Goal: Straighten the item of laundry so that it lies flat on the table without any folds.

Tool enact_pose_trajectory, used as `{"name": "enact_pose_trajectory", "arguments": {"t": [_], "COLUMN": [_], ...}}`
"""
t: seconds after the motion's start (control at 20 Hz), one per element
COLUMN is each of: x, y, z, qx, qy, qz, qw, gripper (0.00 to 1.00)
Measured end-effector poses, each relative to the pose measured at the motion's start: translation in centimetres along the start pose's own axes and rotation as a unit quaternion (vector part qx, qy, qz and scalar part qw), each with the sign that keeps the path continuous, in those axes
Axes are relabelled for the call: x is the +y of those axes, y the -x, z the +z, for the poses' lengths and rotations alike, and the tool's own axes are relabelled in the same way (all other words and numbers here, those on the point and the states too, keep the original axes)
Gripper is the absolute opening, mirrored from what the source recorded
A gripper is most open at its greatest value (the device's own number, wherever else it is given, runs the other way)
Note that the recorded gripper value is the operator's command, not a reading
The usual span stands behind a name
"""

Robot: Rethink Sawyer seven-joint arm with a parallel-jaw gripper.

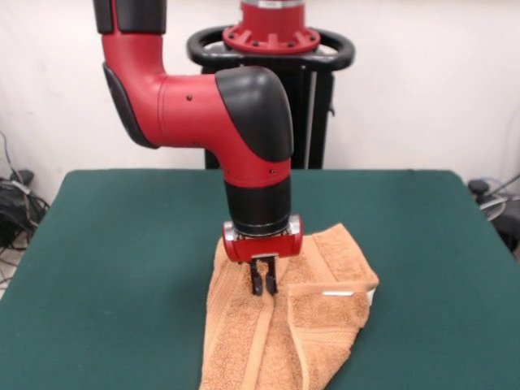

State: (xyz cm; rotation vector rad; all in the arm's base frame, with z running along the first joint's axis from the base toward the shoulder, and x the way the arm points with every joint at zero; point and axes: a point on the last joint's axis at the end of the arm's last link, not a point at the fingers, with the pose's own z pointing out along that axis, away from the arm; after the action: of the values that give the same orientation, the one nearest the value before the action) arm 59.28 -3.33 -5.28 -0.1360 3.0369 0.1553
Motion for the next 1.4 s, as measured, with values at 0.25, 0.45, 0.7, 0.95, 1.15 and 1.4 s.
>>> {"name": "enact_pose_trajectory", "arguments": {"t": [0.25,0.45,0.7,0.95,1.15,1.4], "x": [0.0,0.0,-0.3,-1.4,-3.4,-6.1], "y": [0.0,0.0,0.0,-0.1,-0.5,-1.1], "z": [0.0,0.0,-0.1,-0.5,-1.6,-3.2], "qx": [0.0,0.0,-0.001,0.008,0.028,0.055], "qy": [0.0,0.001,0.011,0.039,0.068,0.097], "qz": [0.0,0.001,0.009,0.031,0.055,0.08], "qw": [1.0,1.0,0.9999,0.9987,0.9958,0.9906], "gripper": [0.0,0.0,0.0,0.0,0.0,0.0]}}
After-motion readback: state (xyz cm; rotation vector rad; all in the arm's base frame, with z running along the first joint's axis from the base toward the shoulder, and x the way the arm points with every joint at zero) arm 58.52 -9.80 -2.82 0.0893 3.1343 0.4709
